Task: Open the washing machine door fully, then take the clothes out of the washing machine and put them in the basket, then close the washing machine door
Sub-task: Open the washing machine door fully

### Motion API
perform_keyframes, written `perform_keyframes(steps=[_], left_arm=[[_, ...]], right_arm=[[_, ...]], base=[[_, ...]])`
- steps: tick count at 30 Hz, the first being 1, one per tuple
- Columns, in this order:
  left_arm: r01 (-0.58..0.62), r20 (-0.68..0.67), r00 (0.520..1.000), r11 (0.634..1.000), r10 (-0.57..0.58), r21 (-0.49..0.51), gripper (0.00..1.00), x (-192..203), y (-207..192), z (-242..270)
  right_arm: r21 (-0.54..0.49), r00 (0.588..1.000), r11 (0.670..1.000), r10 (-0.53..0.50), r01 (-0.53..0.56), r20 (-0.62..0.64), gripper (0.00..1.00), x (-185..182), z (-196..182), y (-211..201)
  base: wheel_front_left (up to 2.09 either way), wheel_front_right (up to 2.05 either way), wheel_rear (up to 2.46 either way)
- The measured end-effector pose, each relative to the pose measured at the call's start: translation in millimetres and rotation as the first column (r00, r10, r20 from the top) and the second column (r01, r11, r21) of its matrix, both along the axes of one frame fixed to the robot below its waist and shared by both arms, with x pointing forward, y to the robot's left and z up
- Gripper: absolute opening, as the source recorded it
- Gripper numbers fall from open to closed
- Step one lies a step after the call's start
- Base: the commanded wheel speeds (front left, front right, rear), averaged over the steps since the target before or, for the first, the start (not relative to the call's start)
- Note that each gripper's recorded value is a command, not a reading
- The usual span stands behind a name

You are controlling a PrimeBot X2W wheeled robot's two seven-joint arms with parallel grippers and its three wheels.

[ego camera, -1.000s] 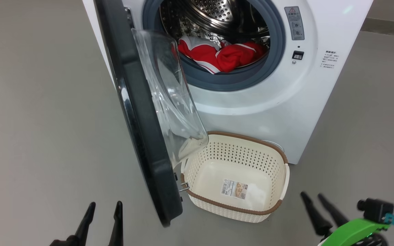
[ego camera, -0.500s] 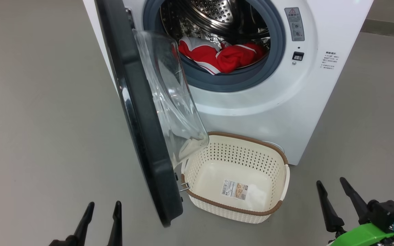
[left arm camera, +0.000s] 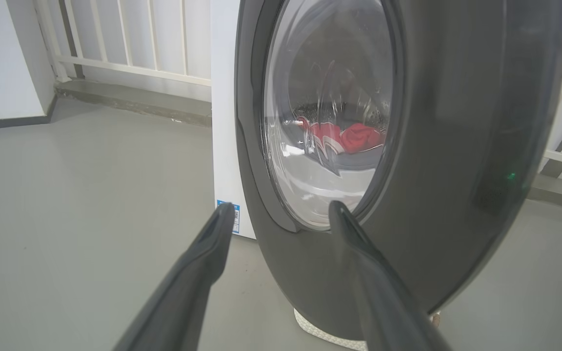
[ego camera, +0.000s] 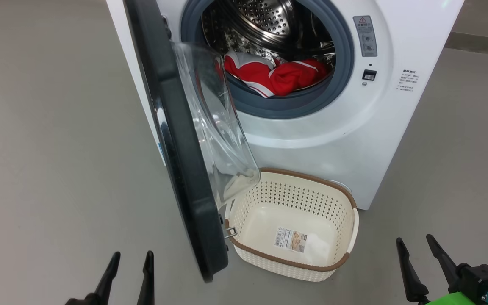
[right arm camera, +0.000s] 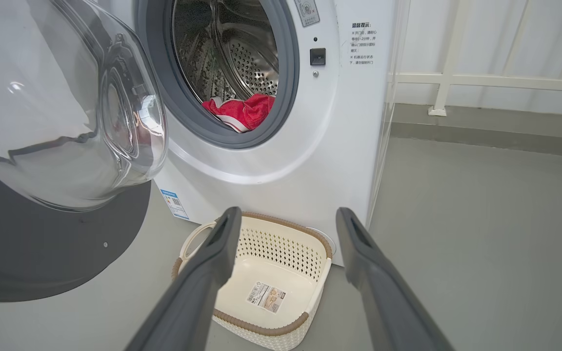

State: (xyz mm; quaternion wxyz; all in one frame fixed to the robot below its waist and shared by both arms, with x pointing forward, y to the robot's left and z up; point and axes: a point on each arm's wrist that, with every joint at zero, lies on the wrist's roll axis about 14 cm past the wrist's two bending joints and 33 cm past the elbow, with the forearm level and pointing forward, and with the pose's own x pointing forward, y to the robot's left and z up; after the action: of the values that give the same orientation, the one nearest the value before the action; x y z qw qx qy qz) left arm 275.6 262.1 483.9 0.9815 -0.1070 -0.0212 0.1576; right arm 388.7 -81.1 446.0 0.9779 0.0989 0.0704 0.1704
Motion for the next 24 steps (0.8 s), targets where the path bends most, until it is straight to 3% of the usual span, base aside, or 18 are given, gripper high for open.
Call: perform_keyframes(steps=[7, 8, 9, 13, 17, 24], left_arm=[[-0.001, -0.010, 1.000, 1.000, 0.001, -0.006, 1.00, -4, -1, -4], [-0.001, -0.009, 1.000, 1.000, 0.001, -0.006, 0.96, -4, -1, -4], [-0.001, -0.006, 1.000, 1.000, 0.001, -0.011, 0.00, -4, -1, -3], [-0.012, 0.032, 0.999, 1.000, 0.013, -0.029, 0.00, -5, 3, 6], [-0.046, 0.159, 0.986, 0.999, 0.047, -0.011, 0.00, -2, 17, 46], [0.003, 0.484, 0.874, 0.995, -0.052, 0.102, 0.00, 11, 2, 163]], right_arm=[[0.001, 1.000, 1.000, 0.003, -0.003, 0.000, 1.00, -1, 0, 2], [0.001, 1.000, 1.000, 0.003, -0.003, 0.001, 1.00, -1, 1, 2], [0.002, 1.000, 1.000, 0.003, -0.003, 0.003, 1.00, -1, 1, 2], [0.003, 1.000, 1.000, 0.002, -0.002, 0.005, 1.00, -2, 2, 2], [0.002, 1.000, 1.000, 0.003, -0.003, -0.002, 1.00, -4, 0, 2], [0.003, 1.000, 1.000, 0.004, -0.004, -0.012, 1.00, -4, -3, 2]], base=[[0.00, 0.00, 0.00], [0.00, 0.00, 0.00], [0.00, 0.00, 0.00], [0.00, 0.00, 0.00], [0.00, 0.00, 0.00], [0.00, 0.00, 0.00]])
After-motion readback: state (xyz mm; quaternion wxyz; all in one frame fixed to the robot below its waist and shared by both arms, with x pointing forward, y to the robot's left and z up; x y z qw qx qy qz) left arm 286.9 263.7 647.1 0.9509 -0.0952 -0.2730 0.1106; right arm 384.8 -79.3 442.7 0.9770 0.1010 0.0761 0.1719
